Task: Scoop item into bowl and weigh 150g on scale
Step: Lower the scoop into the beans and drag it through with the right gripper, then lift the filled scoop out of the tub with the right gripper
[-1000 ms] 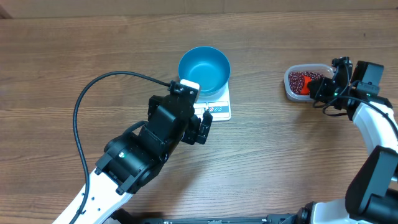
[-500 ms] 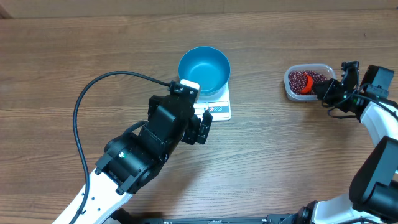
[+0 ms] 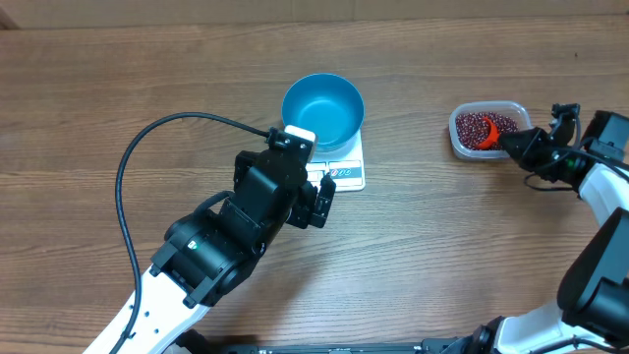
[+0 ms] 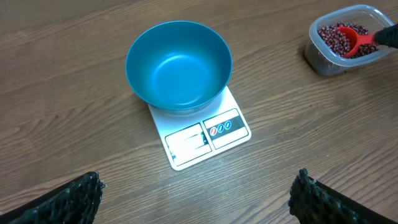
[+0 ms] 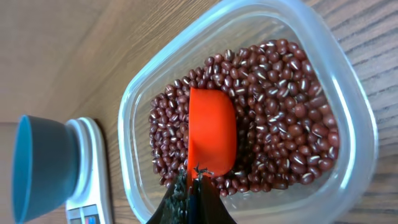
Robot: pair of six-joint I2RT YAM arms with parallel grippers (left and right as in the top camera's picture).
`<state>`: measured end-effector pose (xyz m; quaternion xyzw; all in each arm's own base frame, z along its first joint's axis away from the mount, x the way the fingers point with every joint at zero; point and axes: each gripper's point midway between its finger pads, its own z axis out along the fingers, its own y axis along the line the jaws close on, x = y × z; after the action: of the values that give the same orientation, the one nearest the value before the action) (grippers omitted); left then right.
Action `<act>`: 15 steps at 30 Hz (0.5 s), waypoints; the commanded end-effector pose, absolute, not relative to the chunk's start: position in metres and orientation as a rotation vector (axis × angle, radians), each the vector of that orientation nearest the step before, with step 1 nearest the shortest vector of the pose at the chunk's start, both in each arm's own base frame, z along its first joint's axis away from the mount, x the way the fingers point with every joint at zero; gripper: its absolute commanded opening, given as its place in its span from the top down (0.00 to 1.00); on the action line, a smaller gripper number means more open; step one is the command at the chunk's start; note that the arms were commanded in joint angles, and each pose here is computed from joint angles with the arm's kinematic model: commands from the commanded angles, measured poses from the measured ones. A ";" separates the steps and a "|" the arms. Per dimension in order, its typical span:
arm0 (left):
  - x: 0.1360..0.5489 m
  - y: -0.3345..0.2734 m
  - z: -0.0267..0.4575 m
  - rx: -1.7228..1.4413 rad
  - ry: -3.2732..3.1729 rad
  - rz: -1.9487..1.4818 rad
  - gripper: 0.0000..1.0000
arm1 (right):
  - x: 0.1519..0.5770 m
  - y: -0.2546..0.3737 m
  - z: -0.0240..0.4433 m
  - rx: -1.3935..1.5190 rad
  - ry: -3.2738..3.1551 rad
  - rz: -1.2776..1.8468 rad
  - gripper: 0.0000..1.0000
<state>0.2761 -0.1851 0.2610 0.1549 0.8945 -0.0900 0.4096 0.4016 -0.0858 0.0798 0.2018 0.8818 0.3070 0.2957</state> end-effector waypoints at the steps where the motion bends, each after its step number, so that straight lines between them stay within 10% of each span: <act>1: 0.280 -0.185 0.266 0.356 2.249 -0.241 0.01 | 0.400 -0.085 0.086 0.549 2.298 0.921 0.96; 15: 0.280 -0.185 0.266 0.356 2.249 -0.241 0.01 | 0.400 -0.079 0.104 0.498 2.212 1.068 0.96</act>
<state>0.2761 -0.1851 0.2610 0.1549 0.8945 -0.0900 0.4096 0.3999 -0.0844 0.0959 0.1989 0.8518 0.3740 0.3082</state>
